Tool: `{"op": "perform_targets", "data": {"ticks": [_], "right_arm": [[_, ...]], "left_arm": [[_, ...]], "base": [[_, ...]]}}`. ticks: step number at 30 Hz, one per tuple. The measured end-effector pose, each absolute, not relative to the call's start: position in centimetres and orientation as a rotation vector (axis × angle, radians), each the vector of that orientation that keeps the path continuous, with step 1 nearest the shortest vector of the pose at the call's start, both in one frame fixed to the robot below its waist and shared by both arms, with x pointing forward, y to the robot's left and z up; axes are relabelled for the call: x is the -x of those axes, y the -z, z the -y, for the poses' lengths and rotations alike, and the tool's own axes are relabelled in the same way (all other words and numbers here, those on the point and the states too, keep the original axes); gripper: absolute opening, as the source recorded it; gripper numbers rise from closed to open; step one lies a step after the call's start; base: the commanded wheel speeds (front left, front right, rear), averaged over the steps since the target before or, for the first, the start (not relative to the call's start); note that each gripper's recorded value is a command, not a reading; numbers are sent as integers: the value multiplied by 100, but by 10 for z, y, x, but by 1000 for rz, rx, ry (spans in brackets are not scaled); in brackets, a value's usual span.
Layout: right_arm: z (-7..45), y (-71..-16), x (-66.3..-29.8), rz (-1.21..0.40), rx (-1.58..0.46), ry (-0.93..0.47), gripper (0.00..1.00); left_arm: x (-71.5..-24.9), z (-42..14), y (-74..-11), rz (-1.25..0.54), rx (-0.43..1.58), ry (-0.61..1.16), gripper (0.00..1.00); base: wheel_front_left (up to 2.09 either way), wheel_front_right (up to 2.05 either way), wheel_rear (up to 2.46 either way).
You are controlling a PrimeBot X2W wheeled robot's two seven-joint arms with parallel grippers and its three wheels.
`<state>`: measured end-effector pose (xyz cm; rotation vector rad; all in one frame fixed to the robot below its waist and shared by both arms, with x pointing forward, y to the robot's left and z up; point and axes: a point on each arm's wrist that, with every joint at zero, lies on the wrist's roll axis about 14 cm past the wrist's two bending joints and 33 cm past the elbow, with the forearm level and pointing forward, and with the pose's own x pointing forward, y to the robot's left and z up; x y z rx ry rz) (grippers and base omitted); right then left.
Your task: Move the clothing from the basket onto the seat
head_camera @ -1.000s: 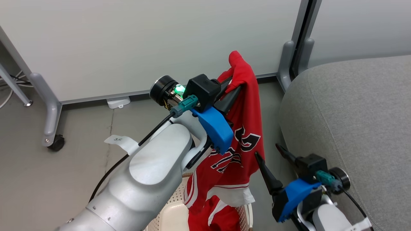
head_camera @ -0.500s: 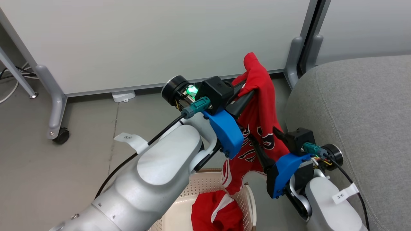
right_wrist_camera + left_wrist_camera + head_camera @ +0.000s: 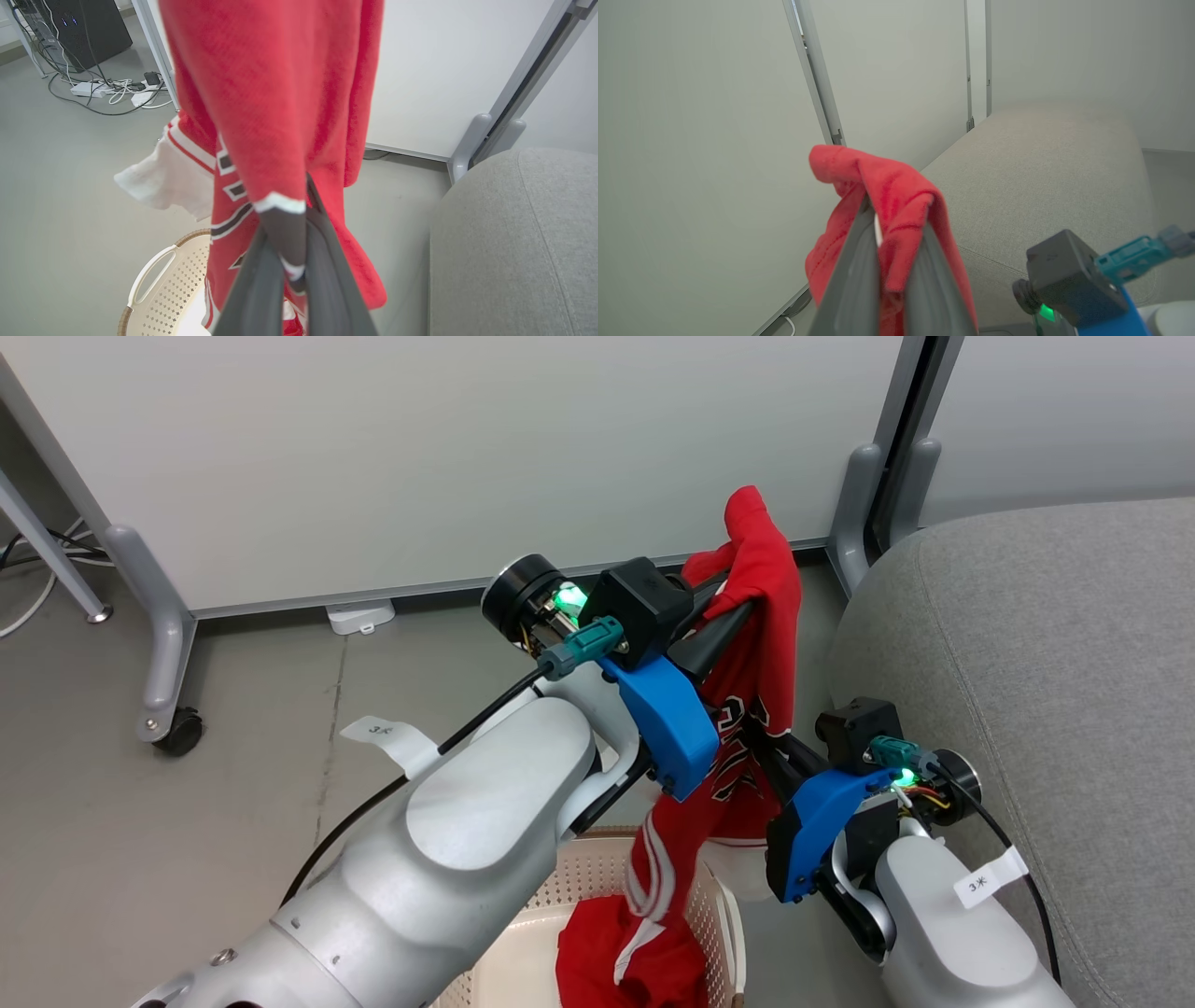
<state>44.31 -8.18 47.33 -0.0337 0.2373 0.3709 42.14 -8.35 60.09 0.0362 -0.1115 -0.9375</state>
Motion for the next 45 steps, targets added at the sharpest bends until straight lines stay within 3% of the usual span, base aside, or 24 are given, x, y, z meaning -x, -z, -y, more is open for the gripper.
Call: {"op": "perform_targets", "data": {"ticks": [20,22,23,24,25,26,38,45], "right_arm": [[82,-477,-440,-206,3,-371,0],[82,-478,-439,-206,4,-370,0],[82,-478,-439,-206,4,-370,0],[82,-477,-439,-207,4,-370,0],[82,-477,-439,-208,5,-370,0],[82,-477,-439,-208,4,-371,0],[83,-477,-439,-210,1,-367,0],[90,-479,-440,-198,-3,-349,0]], "left_arm": [[-423,82,-600,106,-40,926,0],[-423,82,-600,107,-39,926,11],[-423,82,-600,107,-39,926,27],[-422,82,-600,107,-39,926,49],[-423,82,-601,108,-39,923,49],[-423,81,-601,111,-39,919,100],[-426,71,-587,68,-24,886,100],[-430,34,-557,38,77,772,100]], "base": [[0,0,0],[0,0,0],[0,0,0],[0,0,0],[0,0,0],[0,0,0],[0,0,0],[0,0,0]]}}
